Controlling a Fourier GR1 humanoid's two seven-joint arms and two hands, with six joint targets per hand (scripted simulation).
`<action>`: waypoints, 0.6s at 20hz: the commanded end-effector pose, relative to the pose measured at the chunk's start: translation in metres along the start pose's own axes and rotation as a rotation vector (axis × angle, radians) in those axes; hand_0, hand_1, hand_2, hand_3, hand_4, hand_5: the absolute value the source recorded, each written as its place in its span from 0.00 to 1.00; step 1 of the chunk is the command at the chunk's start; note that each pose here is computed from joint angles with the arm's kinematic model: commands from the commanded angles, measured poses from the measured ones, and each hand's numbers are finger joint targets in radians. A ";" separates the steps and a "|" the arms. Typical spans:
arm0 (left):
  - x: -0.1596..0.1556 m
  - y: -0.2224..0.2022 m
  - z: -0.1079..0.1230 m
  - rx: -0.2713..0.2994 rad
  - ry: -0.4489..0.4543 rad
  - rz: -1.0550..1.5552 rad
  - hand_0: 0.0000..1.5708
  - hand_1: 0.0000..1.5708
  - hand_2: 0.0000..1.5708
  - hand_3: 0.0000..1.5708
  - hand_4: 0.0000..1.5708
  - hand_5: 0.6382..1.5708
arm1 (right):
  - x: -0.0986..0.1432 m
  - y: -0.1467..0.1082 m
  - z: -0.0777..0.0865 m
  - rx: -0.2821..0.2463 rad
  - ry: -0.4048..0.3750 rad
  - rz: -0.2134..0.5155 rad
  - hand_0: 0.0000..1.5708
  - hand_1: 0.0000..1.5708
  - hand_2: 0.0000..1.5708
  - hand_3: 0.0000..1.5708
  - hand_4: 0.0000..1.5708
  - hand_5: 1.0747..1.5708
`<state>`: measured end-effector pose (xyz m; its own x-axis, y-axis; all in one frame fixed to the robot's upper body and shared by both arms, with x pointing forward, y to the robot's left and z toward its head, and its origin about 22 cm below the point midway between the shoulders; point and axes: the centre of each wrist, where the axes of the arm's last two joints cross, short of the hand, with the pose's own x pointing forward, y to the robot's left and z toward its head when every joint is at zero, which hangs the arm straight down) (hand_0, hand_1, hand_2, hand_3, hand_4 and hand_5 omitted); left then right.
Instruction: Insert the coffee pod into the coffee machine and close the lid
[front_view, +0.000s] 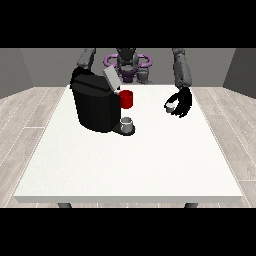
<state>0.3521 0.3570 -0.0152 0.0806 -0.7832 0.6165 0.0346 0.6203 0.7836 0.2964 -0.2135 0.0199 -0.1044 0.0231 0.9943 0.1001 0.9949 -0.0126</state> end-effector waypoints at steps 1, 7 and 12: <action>0.000 -0.015 0.002 -0.002 -0.024 -0.069 0.62 0.62 0.69 0.55 0.21 1.00 | -0.002 -0.010 0.000 -0.003 0.018 -0.004 0.00 0.00 0.00 0.00 0.34 1.00; 0.002 0.007 -0.008 -0.033 -0.014 -0.138 0.71 0.71 0.75 0.61 0.18 1.00 | 0.005 0.008 -0.012 -0.018 -0.004 -0.006 0.00 0.00 0.00 0.00 0.27 1.00; 0.015 -0.004 -0.011 -0.049 -0.102 -0.104 0.91 0.91 0.93 0.91 0.36 1.00 | -0.014 -0.021 0.001 -0.019 0.082 -0.009 0.00 0.00 0.00 0.00 0.28 1.00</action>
<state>0.3614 0.3527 -0.0097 0.0149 -0.8503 0.5260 0.0806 0.5254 0.8470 0.2995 -0.2192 0.0127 -0.0652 0.0083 0.9978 0.1261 0.9920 0.0000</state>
